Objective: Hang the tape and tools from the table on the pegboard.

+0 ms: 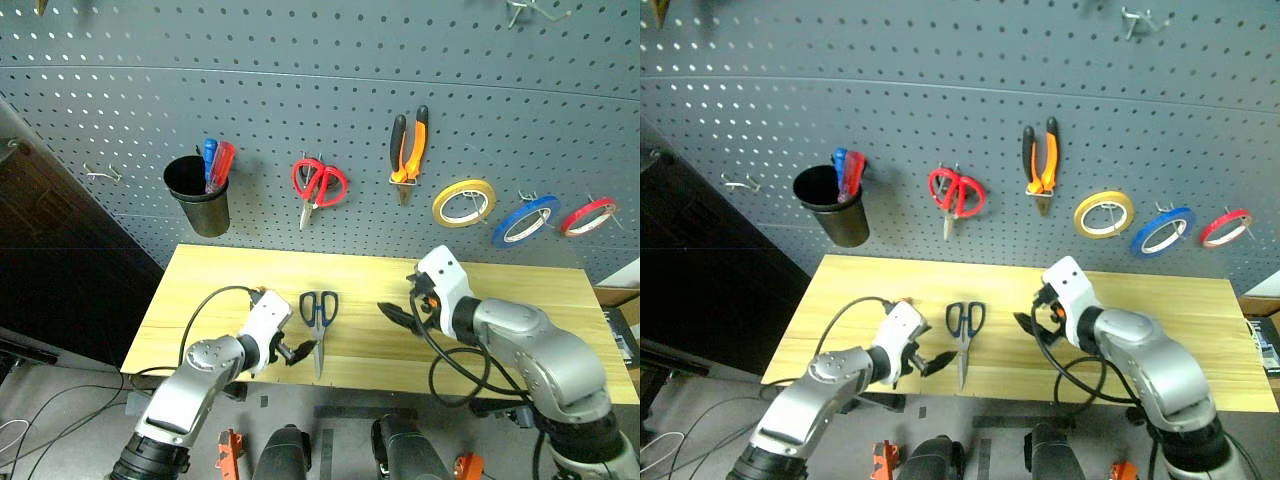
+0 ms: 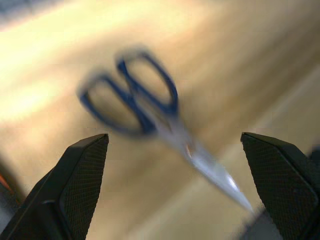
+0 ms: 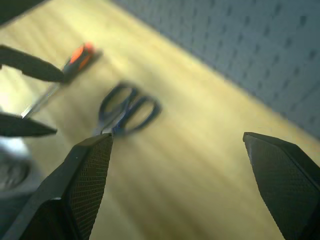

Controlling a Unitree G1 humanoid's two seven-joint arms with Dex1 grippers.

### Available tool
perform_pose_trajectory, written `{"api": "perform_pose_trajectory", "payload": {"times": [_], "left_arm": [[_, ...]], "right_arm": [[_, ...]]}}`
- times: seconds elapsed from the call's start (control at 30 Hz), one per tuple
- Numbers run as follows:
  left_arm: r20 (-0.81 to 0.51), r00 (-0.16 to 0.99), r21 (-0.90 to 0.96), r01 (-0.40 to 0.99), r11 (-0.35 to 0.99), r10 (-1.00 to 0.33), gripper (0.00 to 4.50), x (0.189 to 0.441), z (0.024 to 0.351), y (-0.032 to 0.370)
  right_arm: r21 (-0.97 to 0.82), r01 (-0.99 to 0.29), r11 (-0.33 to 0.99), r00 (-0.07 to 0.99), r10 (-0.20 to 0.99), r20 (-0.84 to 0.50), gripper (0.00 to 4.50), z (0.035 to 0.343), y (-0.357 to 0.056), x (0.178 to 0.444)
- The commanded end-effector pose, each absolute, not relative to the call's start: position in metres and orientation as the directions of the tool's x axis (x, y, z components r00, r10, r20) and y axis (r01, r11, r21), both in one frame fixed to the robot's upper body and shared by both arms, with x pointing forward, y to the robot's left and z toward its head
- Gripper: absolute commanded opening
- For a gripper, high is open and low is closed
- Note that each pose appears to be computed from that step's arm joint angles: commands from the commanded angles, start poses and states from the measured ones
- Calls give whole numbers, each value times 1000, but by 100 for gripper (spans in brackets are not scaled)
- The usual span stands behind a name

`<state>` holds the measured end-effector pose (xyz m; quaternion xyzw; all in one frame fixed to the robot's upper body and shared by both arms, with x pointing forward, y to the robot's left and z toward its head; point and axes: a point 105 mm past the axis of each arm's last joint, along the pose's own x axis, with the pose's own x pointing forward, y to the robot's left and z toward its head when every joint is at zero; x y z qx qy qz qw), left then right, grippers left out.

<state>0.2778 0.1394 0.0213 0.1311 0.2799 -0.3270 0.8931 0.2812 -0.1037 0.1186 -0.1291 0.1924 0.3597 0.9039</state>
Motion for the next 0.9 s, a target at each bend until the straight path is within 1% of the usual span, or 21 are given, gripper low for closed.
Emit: {"api": "perform_pose_trajectory", "payload": {"times": [0.03,0.13,0.27,0.37,0.47,0.63,0.8,0.9], "left_arm": [[-620,622,70,650,757,-478,450,270,19,128],[-643,617,58,630,775,-454,450,271,12,117],[-651,637,33,568,823,-413,450,281,6,102],[-669,676,44,453,891,-310,450,294,-3,103],[-704,670,10,342,940,-236,450,298,-13,108],[-741,620,-29,352,936,-256,450,293,-26,94],[-751,616,-21,335,942,-236,450,297,-30,93],[-753,623,-8,315,949,-213,393,300,-30,97]], "right_arm": [[-100,-751,652,624,654,-428,448,128,-99,263],[-96,-767,635,603,661,-446,448,126,-99,258],[-94,-780,619,587,671,-452,448,126,-97,256],[-100,-786,610,581,673,-458,448,128,-97,254],[-110,-786,608,581,668,-464,448,129,-100,254],[-126,-790,601,583,669,-462,448,133,-102,254],[-130,-791,598,583,672,-457,448,135,-101,253],[-116,-792,600,579,675,-457,450,133,-101,251]]}}
